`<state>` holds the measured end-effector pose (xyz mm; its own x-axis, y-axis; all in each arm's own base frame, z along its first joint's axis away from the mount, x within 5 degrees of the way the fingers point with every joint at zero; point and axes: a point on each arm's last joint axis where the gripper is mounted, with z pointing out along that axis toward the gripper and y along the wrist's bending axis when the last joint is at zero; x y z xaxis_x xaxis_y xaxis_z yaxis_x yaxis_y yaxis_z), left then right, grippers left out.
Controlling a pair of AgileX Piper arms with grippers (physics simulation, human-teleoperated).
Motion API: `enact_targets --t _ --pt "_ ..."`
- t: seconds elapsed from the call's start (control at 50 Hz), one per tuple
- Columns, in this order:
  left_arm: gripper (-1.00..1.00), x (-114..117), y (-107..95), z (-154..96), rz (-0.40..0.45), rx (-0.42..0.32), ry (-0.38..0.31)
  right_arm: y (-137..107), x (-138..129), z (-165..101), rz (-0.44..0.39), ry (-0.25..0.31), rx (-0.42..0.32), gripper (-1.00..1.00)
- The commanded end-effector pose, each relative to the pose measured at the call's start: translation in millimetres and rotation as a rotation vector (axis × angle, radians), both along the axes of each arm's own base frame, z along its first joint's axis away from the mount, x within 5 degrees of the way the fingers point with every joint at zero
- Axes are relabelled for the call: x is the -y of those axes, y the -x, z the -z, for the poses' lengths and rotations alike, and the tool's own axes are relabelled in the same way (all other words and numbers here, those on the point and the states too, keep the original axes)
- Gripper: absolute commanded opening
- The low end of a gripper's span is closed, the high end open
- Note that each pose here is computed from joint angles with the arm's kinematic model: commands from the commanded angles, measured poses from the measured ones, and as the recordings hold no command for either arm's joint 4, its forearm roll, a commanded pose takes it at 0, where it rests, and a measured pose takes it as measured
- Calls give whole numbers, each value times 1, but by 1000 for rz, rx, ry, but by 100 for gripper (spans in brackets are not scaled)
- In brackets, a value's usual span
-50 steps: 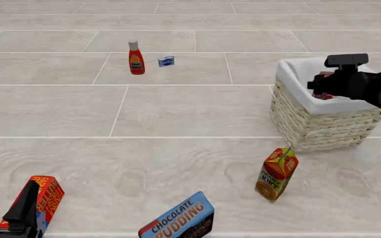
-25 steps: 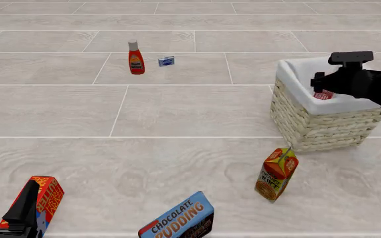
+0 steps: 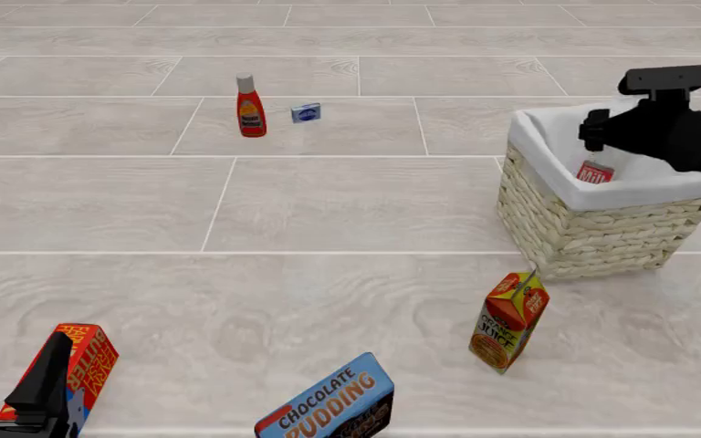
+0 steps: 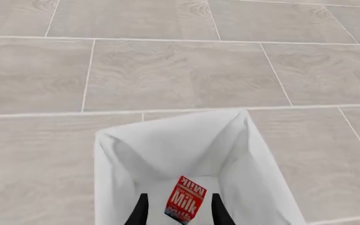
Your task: Pick the milk and place it in the basket.
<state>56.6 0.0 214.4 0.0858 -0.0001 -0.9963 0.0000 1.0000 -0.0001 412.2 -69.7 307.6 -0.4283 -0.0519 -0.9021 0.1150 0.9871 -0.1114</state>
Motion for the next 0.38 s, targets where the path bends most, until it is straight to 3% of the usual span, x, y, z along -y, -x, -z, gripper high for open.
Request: enact_targets --t 0.02,0.38 --pt "100 0 0 0 0 0 0 21 -6 -23 -5 3 52 100" --pt "100 0 0 0 0 0 0 74 -30 -51 -35 -21 166 100"
